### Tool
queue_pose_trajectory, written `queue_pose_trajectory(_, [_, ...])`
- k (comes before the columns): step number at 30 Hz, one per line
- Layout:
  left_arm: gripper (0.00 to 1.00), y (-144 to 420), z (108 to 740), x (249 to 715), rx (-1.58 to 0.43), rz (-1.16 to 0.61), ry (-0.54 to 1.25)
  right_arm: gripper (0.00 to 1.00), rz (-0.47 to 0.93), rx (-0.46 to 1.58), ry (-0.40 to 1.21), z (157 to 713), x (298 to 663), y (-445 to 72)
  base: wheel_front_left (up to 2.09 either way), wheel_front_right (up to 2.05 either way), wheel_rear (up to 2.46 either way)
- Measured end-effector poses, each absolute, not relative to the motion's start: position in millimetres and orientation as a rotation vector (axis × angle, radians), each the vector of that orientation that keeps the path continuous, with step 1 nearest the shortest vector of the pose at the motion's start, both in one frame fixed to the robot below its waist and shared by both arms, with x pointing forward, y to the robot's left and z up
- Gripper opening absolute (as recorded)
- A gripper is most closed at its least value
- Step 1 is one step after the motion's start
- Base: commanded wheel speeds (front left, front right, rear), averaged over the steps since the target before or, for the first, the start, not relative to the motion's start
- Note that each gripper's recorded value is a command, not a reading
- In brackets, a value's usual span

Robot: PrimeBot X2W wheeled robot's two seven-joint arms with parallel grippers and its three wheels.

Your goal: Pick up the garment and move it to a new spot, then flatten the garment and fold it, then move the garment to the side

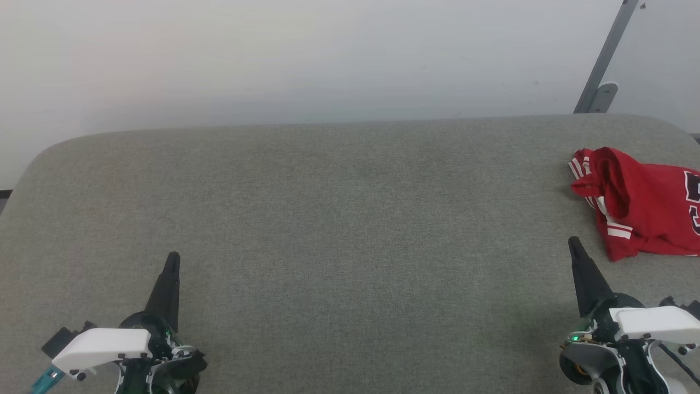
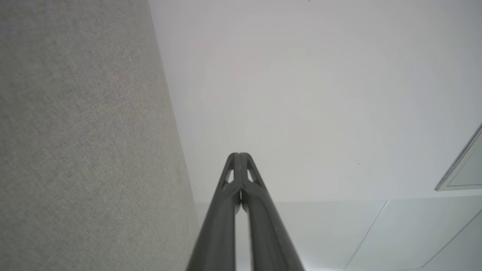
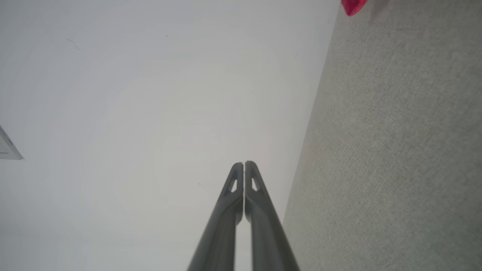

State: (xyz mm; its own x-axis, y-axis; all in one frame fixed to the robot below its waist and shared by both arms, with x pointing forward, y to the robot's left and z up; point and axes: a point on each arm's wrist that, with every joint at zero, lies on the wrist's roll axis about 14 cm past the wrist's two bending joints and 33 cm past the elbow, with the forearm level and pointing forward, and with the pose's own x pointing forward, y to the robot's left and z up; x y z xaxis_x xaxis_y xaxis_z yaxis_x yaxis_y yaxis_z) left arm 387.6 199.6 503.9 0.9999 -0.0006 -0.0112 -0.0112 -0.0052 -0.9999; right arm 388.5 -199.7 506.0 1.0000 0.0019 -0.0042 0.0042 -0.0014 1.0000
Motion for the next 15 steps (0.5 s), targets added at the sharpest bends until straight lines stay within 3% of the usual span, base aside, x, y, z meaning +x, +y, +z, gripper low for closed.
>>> queue_pose_trajectory(15, [0.00,199.6,503.9,387.6,-1.576,0.008,0.009,0.00,-0.002,1.572,0.004,506.1,388.5,-199.9,0.00,0.00,0.00])
